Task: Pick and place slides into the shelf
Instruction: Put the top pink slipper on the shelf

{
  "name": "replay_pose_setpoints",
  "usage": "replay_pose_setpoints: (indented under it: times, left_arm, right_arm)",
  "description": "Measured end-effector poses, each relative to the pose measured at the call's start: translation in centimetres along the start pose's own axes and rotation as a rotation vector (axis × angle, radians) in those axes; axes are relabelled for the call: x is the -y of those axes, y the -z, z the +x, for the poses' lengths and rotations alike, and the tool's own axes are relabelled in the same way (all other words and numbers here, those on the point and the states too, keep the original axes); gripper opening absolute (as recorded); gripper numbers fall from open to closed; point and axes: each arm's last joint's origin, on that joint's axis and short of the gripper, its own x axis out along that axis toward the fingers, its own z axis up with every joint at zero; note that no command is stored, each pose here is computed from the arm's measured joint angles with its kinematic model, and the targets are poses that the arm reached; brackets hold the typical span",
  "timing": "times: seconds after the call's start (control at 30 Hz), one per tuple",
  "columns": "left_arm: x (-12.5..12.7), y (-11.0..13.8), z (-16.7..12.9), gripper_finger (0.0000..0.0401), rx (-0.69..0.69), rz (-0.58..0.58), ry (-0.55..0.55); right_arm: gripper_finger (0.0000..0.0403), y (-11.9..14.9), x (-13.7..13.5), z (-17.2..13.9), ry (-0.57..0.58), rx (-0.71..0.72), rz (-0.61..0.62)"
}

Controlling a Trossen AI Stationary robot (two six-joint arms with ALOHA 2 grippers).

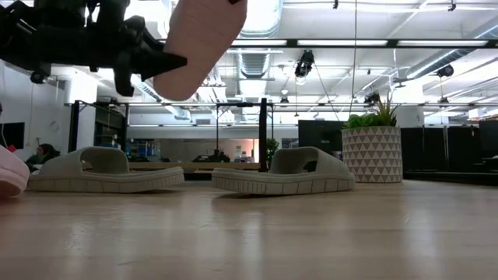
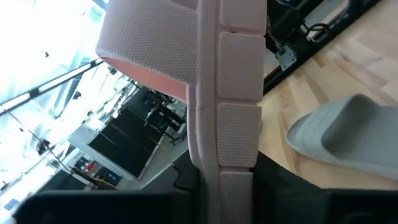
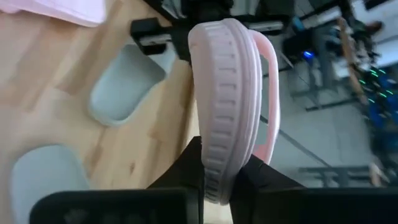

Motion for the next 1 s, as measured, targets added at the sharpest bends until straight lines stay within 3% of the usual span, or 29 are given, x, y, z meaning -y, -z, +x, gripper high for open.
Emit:
replay_pose_setpoints:
  times: [0.23, 0.37, 1.0]
  left_arm:
    - [-0.4, -0.2, -0.2, 0.0208, -0.005, -0.039, -0.04]
    - [-0.7, -0.3, -0.4, 0.0257, -0.007, -0.04, -0.066]
    - [-1.6, -2.9, 2.2, 0.0271, -0.017, 0.103, -0.008]
  right_arm:
    - [0.0027, 1.0, -0.7, 1.0, 0.089, -0.104, -0.014]
    - [0.0026, 1.8, -0.9, 1.7, 0.183, -0.181, -0.009]
    - [0.0024, 5.2, 0.8, 6.8, 0.283, -0.229, 0.041]
